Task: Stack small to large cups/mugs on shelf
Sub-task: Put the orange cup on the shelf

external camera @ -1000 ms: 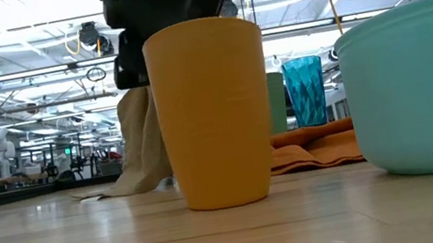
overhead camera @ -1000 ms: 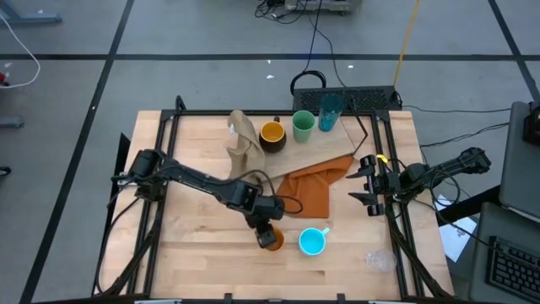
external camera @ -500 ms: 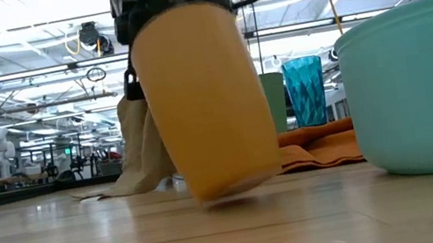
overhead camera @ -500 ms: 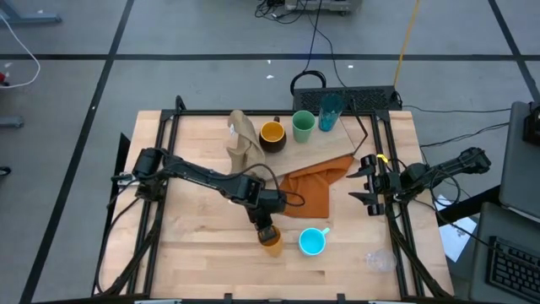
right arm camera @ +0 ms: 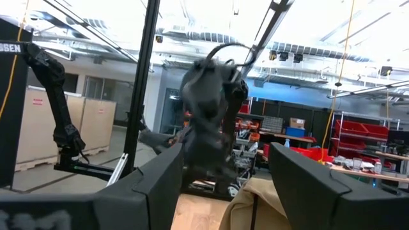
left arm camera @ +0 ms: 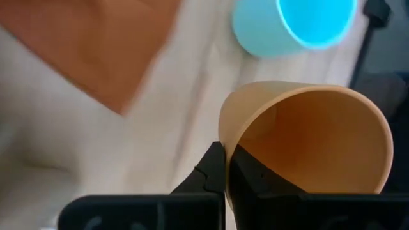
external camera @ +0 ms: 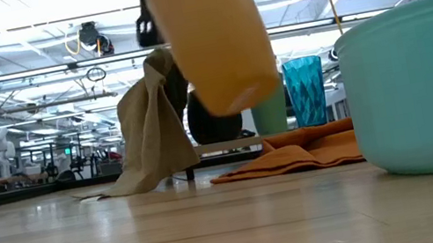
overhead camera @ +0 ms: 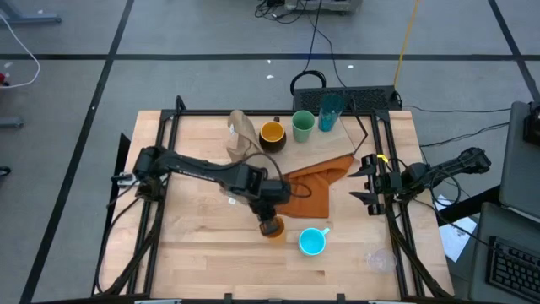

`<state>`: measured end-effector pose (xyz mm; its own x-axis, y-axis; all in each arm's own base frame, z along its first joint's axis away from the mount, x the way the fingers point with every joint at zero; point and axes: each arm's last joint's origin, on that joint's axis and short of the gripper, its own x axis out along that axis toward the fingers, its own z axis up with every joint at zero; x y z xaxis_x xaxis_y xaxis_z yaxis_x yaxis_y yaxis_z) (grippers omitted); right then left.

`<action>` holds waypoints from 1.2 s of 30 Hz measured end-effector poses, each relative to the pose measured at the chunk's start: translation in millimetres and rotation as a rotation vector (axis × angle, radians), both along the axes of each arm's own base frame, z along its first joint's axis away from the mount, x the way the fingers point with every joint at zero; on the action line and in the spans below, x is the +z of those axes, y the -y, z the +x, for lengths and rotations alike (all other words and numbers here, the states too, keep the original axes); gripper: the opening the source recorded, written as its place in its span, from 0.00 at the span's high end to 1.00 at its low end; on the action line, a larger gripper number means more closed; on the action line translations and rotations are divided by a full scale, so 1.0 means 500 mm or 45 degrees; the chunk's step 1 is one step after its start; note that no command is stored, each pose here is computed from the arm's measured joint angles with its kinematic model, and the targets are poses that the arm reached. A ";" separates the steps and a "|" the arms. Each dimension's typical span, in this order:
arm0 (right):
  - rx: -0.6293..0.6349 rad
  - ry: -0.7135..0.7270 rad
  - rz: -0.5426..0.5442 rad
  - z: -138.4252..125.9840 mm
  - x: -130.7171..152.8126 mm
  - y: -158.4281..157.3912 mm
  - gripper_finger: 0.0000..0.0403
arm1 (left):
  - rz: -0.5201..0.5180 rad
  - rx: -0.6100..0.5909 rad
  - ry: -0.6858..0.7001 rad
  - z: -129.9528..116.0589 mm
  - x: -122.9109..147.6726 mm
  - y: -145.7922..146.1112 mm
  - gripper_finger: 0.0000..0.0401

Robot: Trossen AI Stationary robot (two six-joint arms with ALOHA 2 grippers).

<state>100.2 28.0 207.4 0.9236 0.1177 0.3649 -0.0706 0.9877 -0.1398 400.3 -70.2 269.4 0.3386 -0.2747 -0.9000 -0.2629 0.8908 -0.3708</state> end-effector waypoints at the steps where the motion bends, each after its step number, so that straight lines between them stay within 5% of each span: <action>1: 0.000 0.000 0.001 0.000 0.000 0.000 0.46 | 0.031 0.006 0.010 0.001 0.013 -0.006 1.00; 12: 0.000 0.000 0.000 0.000 0.000 0.000 0.46 | 0.305 0.106 0.074 -0.006 0.130 -0.133 1.00; 26: -0.004 0.001 -0.009 0.000 0.000 0.000 0.46 | 0.392 0.140 0.220 -0.001 0.144 -0.305 1.00; 36: -0.004 0.002 -0.011 0.000 0.000 0.000 0.46 | 0.416 0.067 0.192 0.000 0.128 -0.332 1.00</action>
<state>100.2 28.0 207.4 0.9235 0.1176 0.3652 -0.0671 0.9867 -0.1481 400.1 95.8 333.6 0.4805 0.0404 -0.8761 -0.2756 0.9553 -0.1071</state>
